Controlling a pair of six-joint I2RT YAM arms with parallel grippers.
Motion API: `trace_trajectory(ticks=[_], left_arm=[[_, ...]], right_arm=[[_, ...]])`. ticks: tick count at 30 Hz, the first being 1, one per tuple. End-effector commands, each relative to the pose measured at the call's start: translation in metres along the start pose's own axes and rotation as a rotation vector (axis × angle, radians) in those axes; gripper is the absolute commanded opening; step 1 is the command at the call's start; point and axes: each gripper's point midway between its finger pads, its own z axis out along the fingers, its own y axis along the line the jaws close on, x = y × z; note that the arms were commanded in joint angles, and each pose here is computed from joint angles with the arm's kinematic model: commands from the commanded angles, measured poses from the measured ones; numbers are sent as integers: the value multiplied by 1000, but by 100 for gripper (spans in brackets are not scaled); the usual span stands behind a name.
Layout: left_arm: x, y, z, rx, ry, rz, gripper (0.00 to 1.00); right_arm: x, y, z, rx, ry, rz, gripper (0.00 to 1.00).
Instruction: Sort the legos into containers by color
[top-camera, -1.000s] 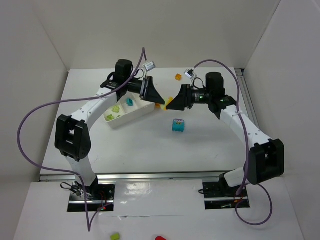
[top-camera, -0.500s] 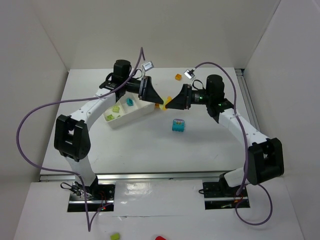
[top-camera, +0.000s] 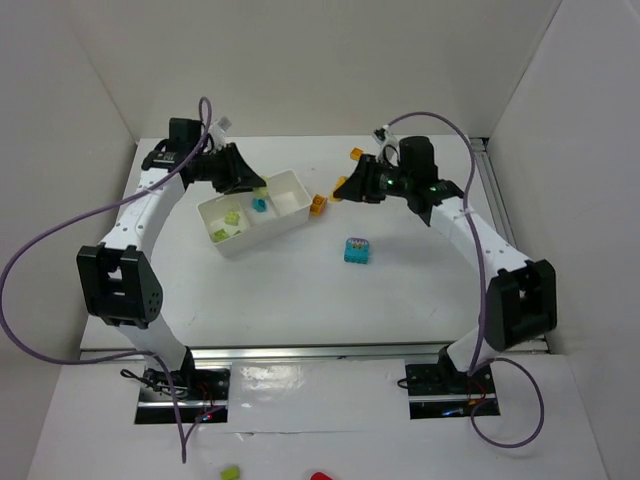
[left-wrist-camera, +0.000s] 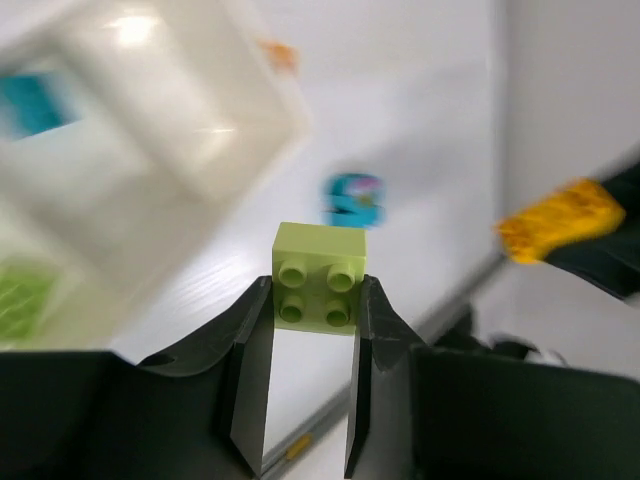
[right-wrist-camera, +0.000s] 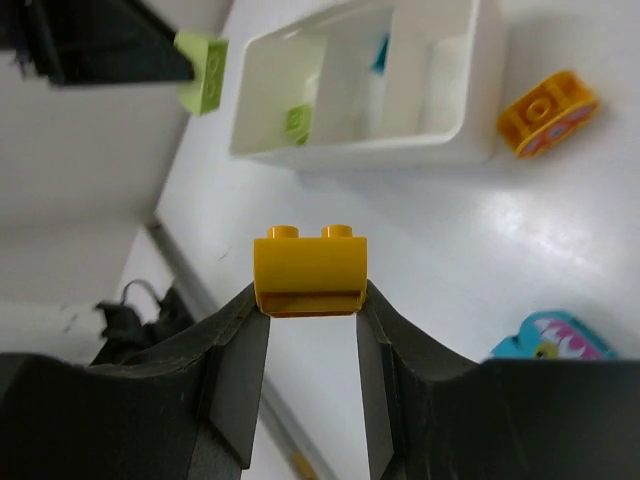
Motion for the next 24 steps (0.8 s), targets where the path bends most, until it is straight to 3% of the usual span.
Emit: trace_trajectory(ticks=[1,2,3,5,6,9,15,17,18,19,20,21,22,24], left_arm=[[6,63,-49,-525,-108,-136,0],[9,74,-56,-594,-126,-150,0],[15,95,-60,-691,-142,-177,0],[21,105,-66,-752,-150,-196,0],[24,111,-67,-794,-162,-205,0],[30,126,-64,-839,-160,-219,0],[28,155,-51,-926,-149,-240,0],[27,157,-45,-941,-133,-234,0],[28,160,-45,-956,-125,-236,4],[28,163,-45,-973,-116,-237,21],[27,165,-42,-978,-106,-240,60],[28,163,-41,-985,-107,-227,87],[24,158,-39,-974,-109,-206,100],[18,151,-39,-970,-118,-179,100]], right_arm=[[-38,-14,34,205,-78,-94,19],[-34,-7,48,211,-62,-121,19],[-34,-33,64,327,-58,-140,22],[-42,-24,85,365,-55,-205,22],[-34,-42,101,407,-22,-217,23],[-48,-30,127,371,-46,-250,23],[-48,-50,182,401,-15,-277,25],[-46,-58,194,404,-10,-276,29],[-47,-61,197,412,-14,-276,36],[-44,-67,202,416,-6,-274,43],[-44,-67,204,417,-3,-273,55],[-49,-53,207,387,-15,-295,65],[-49,-55,209,387,-14,-294,72],[-54,-51,207,385,-16,-305,85]])
